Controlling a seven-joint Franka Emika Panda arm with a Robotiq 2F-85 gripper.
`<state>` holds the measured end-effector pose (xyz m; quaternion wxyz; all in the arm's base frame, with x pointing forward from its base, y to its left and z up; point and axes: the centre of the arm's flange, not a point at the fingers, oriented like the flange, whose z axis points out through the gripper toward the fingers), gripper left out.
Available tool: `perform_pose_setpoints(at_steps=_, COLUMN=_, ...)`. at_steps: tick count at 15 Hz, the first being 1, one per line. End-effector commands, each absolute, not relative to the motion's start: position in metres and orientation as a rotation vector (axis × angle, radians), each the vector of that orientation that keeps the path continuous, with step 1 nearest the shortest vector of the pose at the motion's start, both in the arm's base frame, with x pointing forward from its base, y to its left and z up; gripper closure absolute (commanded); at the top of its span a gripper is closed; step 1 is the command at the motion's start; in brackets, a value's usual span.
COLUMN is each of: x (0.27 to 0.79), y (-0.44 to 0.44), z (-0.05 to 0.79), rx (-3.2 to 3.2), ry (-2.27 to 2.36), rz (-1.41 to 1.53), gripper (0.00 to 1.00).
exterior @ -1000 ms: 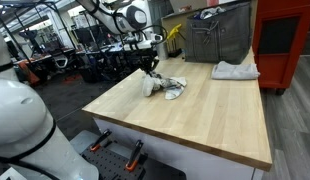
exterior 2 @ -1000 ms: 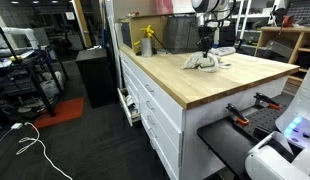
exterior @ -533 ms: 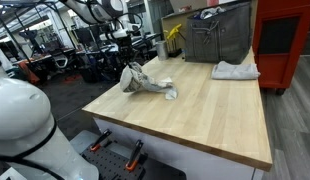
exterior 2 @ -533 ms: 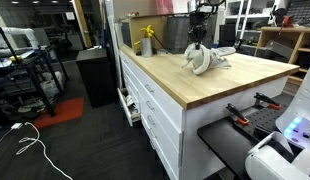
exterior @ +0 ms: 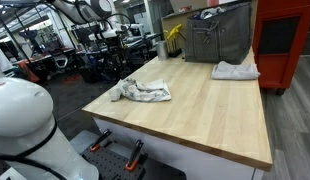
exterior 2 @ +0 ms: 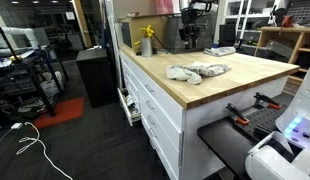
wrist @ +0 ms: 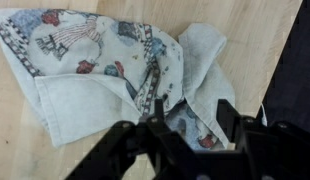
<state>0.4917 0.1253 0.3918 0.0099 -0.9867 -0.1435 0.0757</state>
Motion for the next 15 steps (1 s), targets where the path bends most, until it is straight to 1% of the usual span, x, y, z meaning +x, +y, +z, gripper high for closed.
perform_pose_setpoints(at_steps=1, x=0.487, y=0.097, z=0.382, rx=-3.133, ry=-0.271, rz=0.255, gripper=0.11)
perform_pose_setpoints(at_steps=2, x=0.489, y=0.090, z=0.379, rx=-3.137, ry=-0.228, rz=0.262, gripper=0.03)
perform_pose_setpoints(at_steps=3, x=0.491, y=0.081, z=0.373, rx=-3.147, ry=-0.174, rz=0.286, gripper=0.00)
perform_pose_setpoints(at_steps=4, x=0.495, y=0.072, z=0.365, rx=-3.131, ry=-0.112, rz=0.316, gripper=0.00)
perform_pose_setpoints(at_steps=5, x=0.498, y=0.064, z=0.357, rx=-3.127, ry=-0.032, rz=0.349, gripper=0.07)
perform_pose_setpoints(at_steps=6, x=0.500, y=0.058, z=0.352, rx=-3.115, ry=0.029, rz=0.373, gripper=0.00)
perform_pose_setpoints(at_steps=12, x=0.513, y=0.026, z=0.304, rx=-2.985, ry=0.471, rz=0.514, gripper=0.00)
perform_pose_setpoints(at_steps=15, x=0.515, y=0.009, z=0.306, rx=-2.865, ry=0.655, rz=0.523, gripper=0.00)
